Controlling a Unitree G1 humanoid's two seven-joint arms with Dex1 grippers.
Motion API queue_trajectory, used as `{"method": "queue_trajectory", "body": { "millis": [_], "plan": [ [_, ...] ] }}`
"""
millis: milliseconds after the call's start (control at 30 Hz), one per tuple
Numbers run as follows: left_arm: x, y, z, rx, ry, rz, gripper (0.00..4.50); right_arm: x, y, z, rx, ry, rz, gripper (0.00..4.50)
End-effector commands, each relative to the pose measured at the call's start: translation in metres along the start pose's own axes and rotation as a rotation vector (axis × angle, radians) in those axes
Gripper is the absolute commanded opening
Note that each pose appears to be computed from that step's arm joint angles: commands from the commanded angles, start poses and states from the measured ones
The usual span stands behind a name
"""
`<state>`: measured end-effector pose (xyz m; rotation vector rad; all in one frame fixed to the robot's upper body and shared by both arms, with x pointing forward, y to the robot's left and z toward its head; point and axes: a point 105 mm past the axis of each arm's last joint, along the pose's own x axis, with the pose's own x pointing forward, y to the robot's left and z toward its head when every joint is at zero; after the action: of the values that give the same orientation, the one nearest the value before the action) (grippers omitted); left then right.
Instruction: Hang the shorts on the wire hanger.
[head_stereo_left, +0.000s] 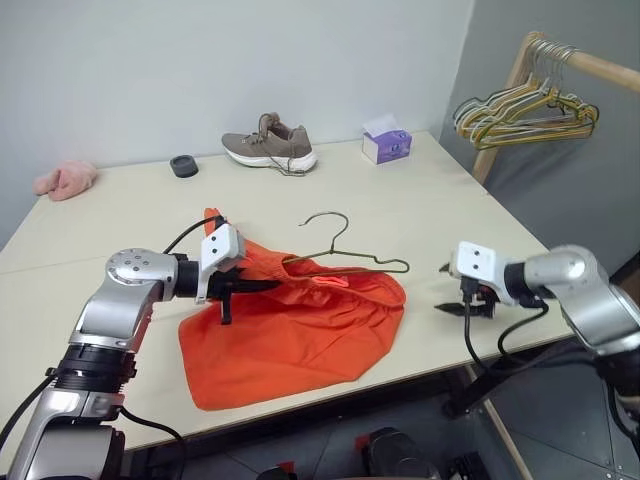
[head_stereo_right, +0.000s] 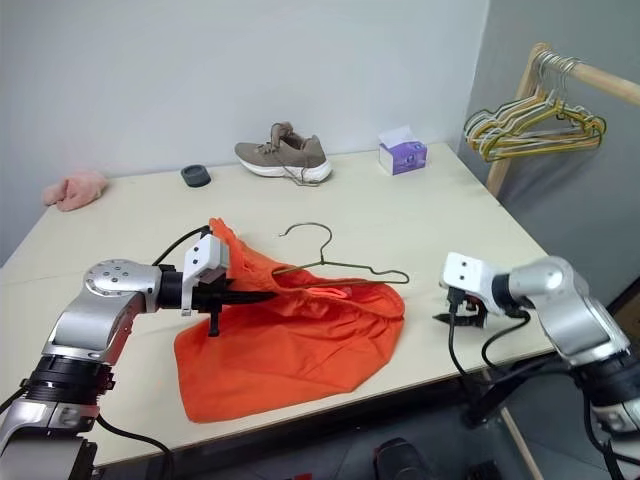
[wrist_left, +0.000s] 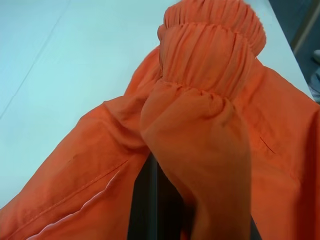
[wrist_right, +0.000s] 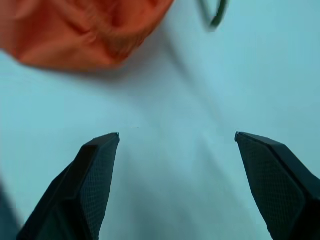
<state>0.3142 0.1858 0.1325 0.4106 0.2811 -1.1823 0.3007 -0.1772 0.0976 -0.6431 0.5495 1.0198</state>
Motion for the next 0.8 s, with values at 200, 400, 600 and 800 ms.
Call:
{"method": "queue_trajectory", "body": {
  "millis": [200, 400, 600, 800],
  "plan": [
    [-0.012, 0.002, 0.017, 0.024, -0.044, 0.024, 0.0, 0.034, 0.017, 0.029, 0.28, -0.194, -0.071, 4.02],
    [-0.013, 0.001, 0.018, 0.022, -0.046, 0.026, 0.0, 0.054, 0.025, 0.031, 0.38, -0.205, -0.042, 4.02],
    [-0.015, -0.001, 0.018, 0.016, -0.049, 0.031, 0.0, 0.078, 0.032, 0.037, 0.415, -0.214, -0.033, 3.66],
    [-0.018, -0.008, 0.015, 0.0, -0.034, 0.007, 0.0, 0.077, 0.025, 0.041, 0.374, -0.235, -0.083, 1.75]
  ]
}}
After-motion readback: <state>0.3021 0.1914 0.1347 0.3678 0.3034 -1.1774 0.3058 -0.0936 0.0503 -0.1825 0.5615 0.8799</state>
